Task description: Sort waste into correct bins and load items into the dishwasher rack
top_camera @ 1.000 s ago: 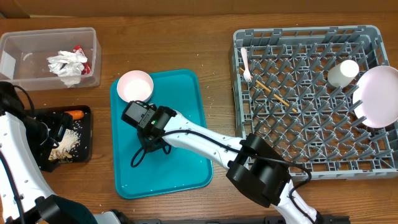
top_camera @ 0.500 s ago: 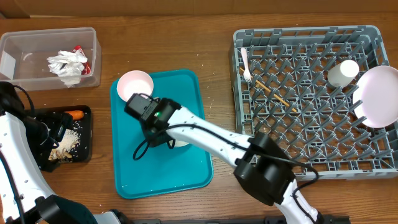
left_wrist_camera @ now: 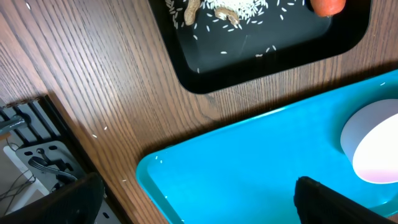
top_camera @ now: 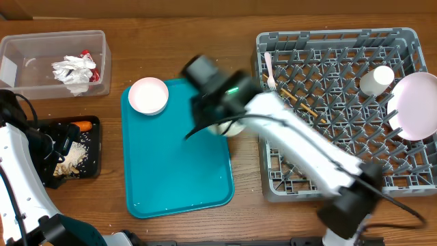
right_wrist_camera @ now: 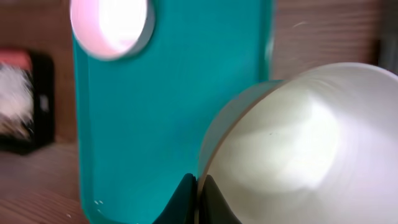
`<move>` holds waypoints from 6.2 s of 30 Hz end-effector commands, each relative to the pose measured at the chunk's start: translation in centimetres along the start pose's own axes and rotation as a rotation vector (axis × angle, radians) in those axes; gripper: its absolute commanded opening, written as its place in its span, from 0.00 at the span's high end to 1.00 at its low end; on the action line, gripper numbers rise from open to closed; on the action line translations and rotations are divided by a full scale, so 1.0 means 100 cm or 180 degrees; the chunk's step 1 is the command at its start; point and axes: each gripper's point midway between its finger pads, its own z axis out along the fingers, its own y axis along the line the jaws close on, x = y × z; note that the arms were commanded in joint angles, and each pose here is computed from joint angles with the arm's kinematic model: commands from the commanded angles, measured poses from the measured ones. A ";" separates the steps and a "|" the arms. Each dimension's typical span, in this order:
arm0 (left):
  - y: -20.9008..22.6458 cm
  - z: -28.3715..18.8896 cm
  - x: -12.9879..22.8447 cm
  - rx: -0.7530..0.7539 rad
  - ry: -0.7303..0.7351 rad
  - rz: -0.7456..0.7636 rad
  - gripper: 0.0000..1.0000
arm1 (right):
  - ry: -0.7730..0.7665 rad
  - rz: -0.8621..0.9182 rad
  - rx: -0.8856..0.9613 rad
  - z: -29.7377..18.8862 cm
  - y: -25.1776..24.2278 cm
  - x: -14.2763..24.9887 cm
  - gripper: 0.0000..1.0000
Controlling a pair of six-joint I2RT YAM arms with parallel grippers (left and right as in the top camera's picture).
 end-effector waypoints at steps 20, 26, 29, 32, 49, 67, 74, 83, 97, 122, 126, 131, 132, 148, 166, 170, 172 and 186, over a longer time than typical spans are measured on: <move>0.001 0.001 0.000 -0.0016 0.0005 0.0049 0.00 | -0.0244 0.1519 -0.1375 -0.182 -0.221 -0.011 0.96; 0.001 0.001 0.000 -0.0016 0.0005 0.0049 0.00 | -0.0373 0.1850 -0.1341 -0.183 -0.259 0.016 0.96; 0.001 0.001 0.000 -0.0016 0.0005 0.0049 0.00 | -0.0334 0.1817 -0.1519 -0.172 -0.260 0.034 0.96; 0.001 0.001 0.000 -0.0016 0.0005 0.0049 0.00 | -0.0410 0.1642 -0.1984 -0.161 -0.251 0.044 0.96; 0.001 0.001 0.000 -0.0016 0.0005 0.0048 0.00 | -0.1016 0.1229 -0.2737 -0.130 -0.252 0.054 0.96; 0.001 0.001 0.000 -0.0016 0.0005 0.0048 0.00 | -0.0906 0.1345 -0.2769 -0.093 -0.255 0.079 0.96; 0.001 0.001 0.000 -0.0016 0.0005 0.0048 0.01 | -0.0760 0.1583 -0.2396 -0.092 -0.280 0.082 0.92; 0.001 0.001 0.000 -0.0016 0.0005 0.0048 0.00 | -0.0449 0.1999 -0.1786 -0.089 -0.309 0.085 0.93; 0.001 0.001 0.000 -0.0016 0.0005 0.0048 0.00 | -0.0175 0.2999 -0.0013 -0.115 -0.387 0.098 0.80; 0.001 0.001 0.000 -0.0016 0.0005 0.0049 0.00 | 0.0045 0.1648 -0.1594 -0.109 -0.254 0.064 0.96; 0.001 0.001 0.000 -0.0015 0.0004 0.0048 0.00 | 0.0396 0.1691 -0.1240 -0.079 -0.243 0.074 0.96; 0.001 0.001 0.000 -0.0016 0.0005 0.0048 0.00 | 0.0667 0.1733 -0.0835 -0.052 -0.232 0.085 0.96; 0.001 0.001 0.000 -0.0016 0.0005 0.0048 0.00 | 0.0708 0.1655 -0.0844 -0.049 -0.225 0.086 0.96; 0.001 0.001 0.000 -0.0016 0.0005 0.0048 0.00 | 0.0760 0.1490 -0.0511 -0.023 -0.168 0.082 0.96; 0.001 0.001 0.000 -0.0016 0.0005 0.0049 0.00 | 0.0667 0.1404 -0.0619 0.012 -0.138 0.059 0.94; 0.001 0.001 0.000 -0.0016 0.0005 0.0048 0.00 | 0.0593 0.1379 -0.0654 0.019 -0.137 0.050 0.94; 0.001 0.001 0.000 -0.0016 0.0005 0.0049 0.00 | 0.0545 0.1361 -0.0677 0.021 -0.136 0.045 0.94; 0.001 0.001 0.000 -0.0016 0.0005 0.0048 0.00 | 0.0137 0.1227 -0.0863 0.042 -0.133 0.003 0.94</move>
